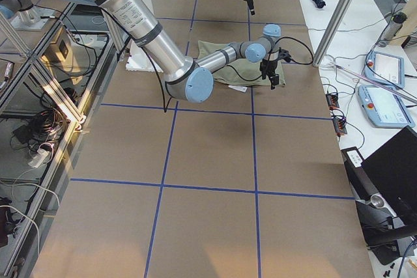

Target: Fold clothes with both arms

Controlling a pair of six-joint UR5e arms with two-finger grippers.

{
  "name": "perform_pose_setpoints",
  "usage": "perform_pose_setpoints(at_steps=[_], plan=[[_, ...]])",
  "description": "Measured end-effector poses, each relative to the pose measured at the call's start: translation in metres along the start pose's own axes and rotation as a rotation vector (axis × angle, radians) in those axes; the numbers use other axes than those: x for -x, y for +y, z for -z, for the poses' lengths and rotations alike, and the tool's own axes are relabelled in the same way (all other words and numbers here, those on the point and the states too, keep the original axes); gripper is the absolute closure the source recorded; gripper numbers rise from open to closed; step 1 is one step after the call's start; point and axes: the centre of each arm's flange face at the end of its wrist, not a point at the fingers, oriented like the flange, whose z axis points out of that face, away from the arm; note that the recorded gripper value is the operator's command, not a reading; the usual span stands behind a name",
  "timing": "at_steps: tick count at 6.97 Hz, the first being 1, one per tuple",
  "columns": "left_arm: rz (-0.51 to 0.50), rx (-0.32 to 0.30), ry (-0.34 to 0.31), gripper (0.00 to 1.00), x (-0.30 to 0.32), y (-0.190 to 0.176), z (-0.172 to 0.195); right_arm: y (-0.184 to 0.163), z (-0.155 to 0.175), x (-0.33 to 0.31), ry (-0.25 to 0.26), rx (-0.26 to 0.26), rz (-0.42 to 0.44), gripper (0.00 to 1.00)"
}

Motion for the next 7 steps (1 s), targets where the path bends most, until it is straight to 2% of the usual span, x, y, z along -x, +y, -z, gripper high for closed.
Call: perform_pose_setpoints(at_steps=[2, 3, 5, 7], plan=[[0.203, 0.12, 0.056, 0.01, -0.011, 0.062, 0.009, 0.037, 0.034, 0.02, -0.096, -0.035, -0.065, 0.0], [0.272, 0.156, 0.06, 0.03, -0.025, 0.108, -0.005, 0.063, 0.049, 0.031, -0.139, -0.046, -0.104, 0.0], [0.292, 0.178, 0.026, 0.05, -0.043, 0.191, -0.049, 0.09, 0.065, 0.045, -0.196, -0.041, -0.172, 0.0], [0.278, 0.196, 0.003, 0.08, -0.047, 0.226, -0.068, 0.094, 0.067, 0.048, -0.209, -0.034, -0.2, 0.0]])
